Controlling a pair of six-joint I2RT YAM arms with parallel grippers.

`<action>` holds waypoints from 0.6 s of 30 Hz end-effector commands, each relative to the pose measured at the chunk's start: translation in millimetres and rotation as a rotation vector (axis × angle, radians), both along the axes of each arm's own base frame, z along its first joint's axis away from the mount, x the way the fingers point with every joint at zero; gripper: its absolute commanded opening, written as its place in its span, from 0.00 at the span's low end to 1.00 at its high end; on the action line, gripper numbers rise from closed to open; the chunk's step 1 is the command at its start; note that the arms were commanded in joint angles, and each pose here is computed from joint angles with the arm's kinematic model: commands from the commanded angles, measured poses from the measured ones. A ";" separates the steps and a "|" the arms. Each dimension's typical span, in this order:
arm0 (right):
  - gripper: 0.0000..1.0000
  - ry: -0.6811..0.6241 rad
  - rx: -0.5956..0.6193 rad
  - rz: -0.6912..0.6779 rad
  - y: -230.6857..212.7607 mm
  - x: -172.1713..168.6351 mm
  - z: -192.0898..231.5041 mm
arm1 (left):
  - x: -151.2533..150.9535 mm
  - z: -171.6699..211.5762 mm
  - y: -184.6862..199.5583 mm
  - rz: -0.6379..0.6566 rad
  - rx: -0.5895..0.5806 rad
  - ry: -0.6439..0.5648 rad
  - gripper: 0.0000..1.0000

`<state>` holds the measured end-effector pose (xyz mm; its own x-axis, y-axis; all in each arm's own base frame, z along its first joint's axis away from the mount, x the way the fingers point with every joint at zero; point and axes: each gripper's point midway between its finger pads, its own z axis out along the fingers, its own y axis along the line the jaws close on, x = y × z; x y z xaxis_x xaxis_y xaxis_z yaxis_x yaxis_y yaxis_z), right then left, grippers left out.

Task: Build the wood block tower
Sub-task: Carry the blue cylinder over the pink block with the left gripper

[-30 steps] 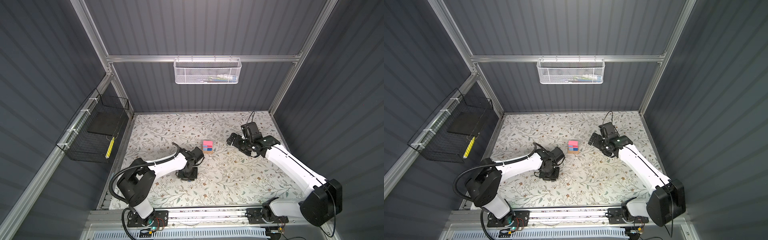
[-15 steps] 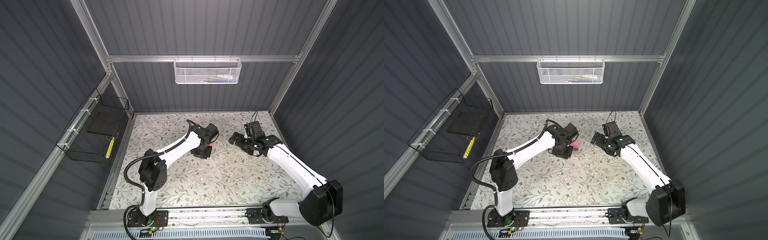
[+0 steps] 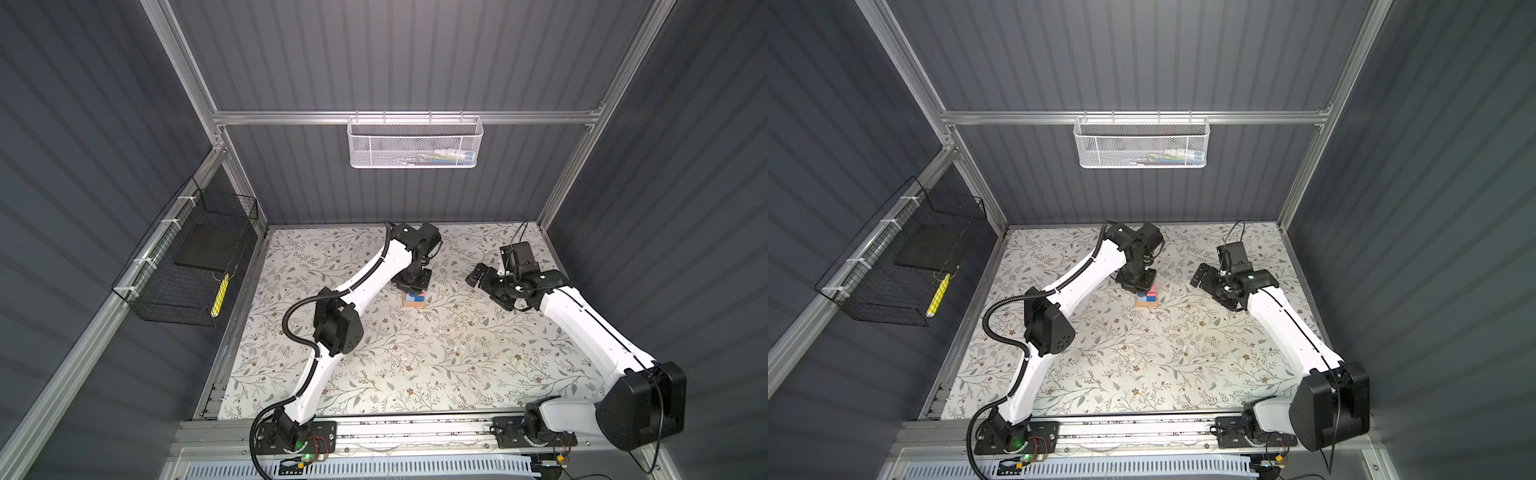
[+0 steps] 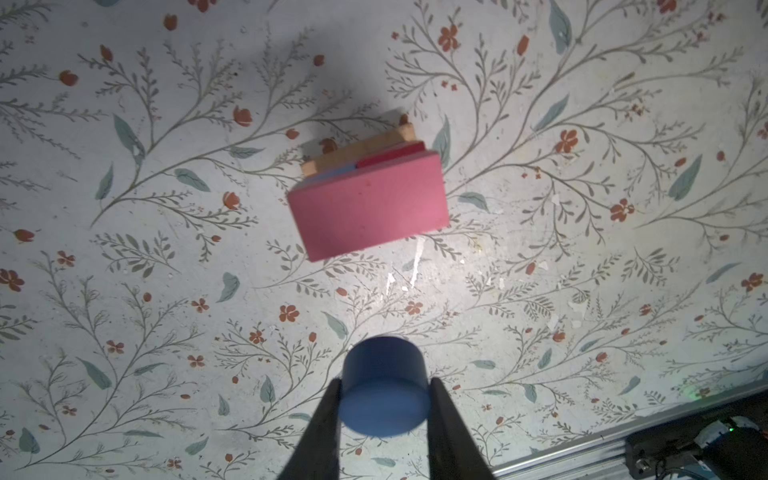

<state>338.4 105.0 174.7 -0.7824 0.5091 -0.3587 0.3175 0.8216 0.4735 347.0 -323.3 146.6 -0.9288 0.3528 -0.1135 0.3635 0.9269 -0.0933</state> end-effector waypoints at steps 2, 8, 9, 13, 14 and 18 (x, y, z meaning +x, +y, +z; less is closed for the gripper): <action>0.99 0.034 0.006 0.011 -2.2 2.7 -8.3 | 10.1 4.2 -2.4 0.003 -0.051 0.003 0.25; 0.99 0.057 0.018 0.015 -0.5 6.5 -14.7 | 19.3 -4.4 -19.5 0.014 -0.117 0.007 0.25; 0.99 0.058 0.018 0.014 -0.9 6.8 -15.2 | 20.1 -6.2 -22.5 0.015 -0.128 0.010 0.25; 0.99 0.067 0.019 0.015 -0.5 7.2 -18.6 | 23.0 -7.7 -28.5 0.019 -0.153 0.009 0.25; 0.99 0.067 0.020 0.013 -0.6 7.5 -18.8 | 23.7 -7.6 -29.1 0.021 -0.155 0.006 0.25; 0.99 0.069 0.026 0.015 0.6 8.5 -19.9 | 25.3 -7.7 -28.7 0.027 -0.153 -0.002 0.25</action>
